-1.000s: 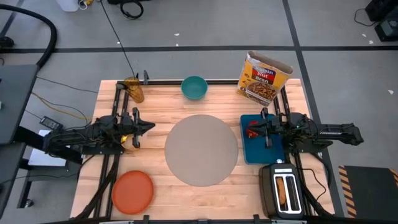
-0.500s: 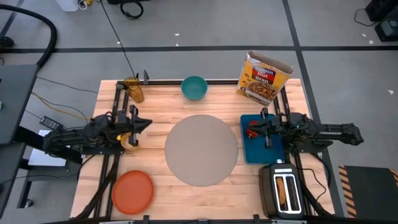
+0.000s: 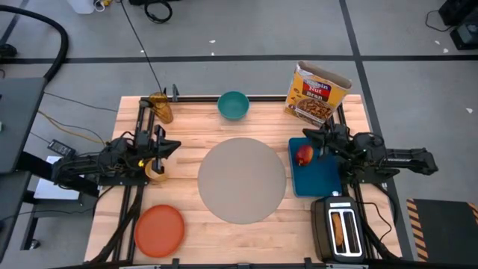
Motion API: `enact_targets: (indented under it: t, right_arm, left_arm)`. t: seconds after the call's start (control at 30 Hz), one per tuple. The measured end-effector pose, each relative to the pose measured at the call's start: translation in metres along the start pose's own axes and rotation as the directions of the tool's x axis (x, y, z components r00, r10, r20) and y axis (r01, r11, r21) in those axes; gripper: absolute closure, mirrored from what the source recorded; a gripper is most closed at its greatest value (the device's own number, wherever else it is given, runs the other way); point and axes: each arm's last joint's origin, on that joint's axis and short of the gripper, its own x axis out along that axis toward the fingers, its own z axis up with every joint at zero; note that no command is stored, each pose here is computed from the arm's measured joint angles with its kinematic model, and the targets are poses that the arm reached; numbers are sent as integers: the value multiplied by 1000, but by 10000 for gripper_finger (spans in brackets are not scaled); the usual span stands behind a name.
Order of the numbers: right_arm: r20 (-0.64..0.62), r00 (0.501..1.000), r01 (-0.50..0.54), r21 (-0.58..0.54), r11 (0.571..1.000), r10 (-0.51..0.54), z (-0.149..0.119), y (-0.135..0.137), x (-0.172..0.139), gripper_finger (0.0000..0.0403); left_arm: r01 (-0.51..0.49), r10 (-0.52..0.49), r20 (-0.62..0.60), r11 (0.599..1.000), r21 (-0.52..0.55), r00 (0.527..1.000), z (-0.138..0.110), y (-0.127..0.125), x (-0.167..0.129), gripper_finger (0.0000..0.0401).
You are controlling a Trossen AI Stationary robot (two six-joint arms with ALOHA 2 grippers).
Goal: Arrange a breakfast setting
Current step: Put the green bowl in the center of the brown table mat
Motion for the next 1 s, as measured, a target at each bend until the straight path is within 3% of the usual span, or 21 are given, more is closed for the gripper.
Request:
enact_targets:
  t: [0.2, 0.43, 0.57, 0.73, 0.9, 1.0]
  right_arm:
    - [-99, 977, -200, -105, 974, 190, 17, 18, 11, 375]
    - [-288, 946, -219, -217, 951, 152, 40, 52, 58, 375]
    - [-388, 912, -246, -258, 934, 133, 38, 74, 100, 375]
    - [-421, 888, -277, -169, 946, 185, 25, 97, 147, 375]
    - [-379, 871, -321, 44, 946, 313, 22, 118, 186, 375]
    - [-493, 838, -262, 12, 965, 233, 17, 127, 212, 375]
  left_arm:
    - [4, -4, 25, 1000, -18, 1000, 2, 0, 0, 376]
    - [9, -8, 55, 1000, -20, 998, 5, -1, 0, 376]
    - [8, -7, 54, 1000, -20, 999, 5, -1, 0, 376]
    - [8, -7, 52, 1000, -19, 999, 5, -1, 0, 376]
    - [8, -7, 50, 1000, -20, 999, 5, -1, 0, 376]
    - [7, -6, 49, 1000, -20, 999, 5, -1, 0, 376]
